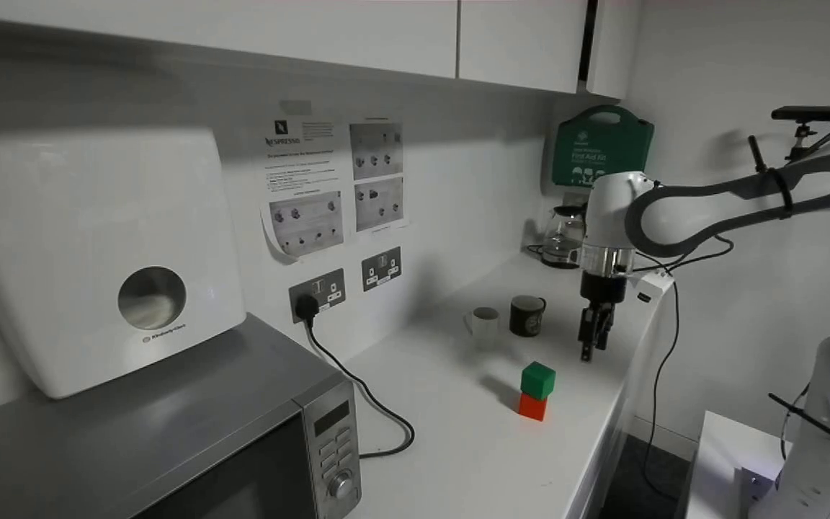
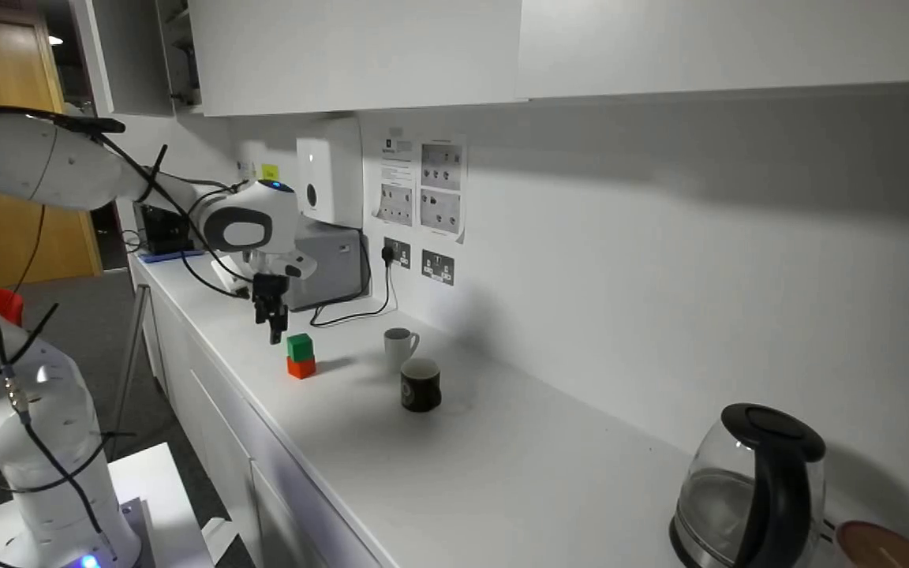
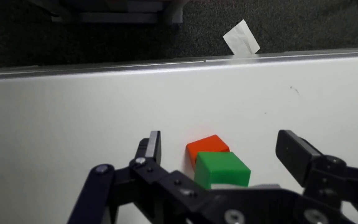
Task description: Put the green cube on the counter top and the orange cube on top
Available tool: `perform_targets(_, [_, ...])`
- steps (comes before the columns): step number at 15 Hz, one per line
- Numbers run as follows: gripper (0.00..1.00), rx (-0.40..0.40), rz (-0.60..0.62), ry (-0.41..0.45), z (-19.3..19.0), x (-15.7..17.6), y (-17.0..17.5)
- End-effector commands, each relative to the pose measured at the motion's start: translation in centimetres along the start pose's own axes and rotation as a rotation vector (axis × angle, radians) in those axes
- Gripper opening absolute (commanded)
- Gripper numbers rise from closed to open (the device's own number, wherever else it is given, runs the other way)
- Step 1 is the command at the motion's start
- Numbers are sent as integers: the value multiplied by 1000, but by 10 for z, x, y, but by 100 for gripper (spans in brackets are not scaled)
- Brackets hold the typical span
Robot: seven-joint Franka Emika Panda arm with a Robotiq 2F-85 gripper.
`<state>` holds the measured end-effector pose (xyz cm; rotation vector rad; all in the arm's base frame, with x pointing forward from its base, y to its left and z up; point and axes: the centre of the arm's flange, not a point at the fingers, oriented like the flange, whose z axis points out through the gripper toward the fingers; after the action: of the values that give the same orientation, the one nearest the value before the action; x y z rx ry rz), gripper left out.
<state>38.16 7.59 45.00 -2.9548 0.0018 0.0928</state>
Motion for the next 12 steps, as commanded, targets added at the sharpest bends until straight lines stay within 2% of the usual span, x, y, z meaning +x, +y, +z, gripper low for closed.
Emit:
perform_targets(1, [100, -68, -106, 37, -5, 1, -39])
perform_targets(3, [100, -107, -166, 49, -3, 2, -58])
perform_targets(6, [100, -156, -199, 120, 0, 12, -76])
perform_targets(9, [100, -125, -177, 218, 4, 28, -81])
perform_targets(12, [100, -49, -69, 321, 8, 51, -78])
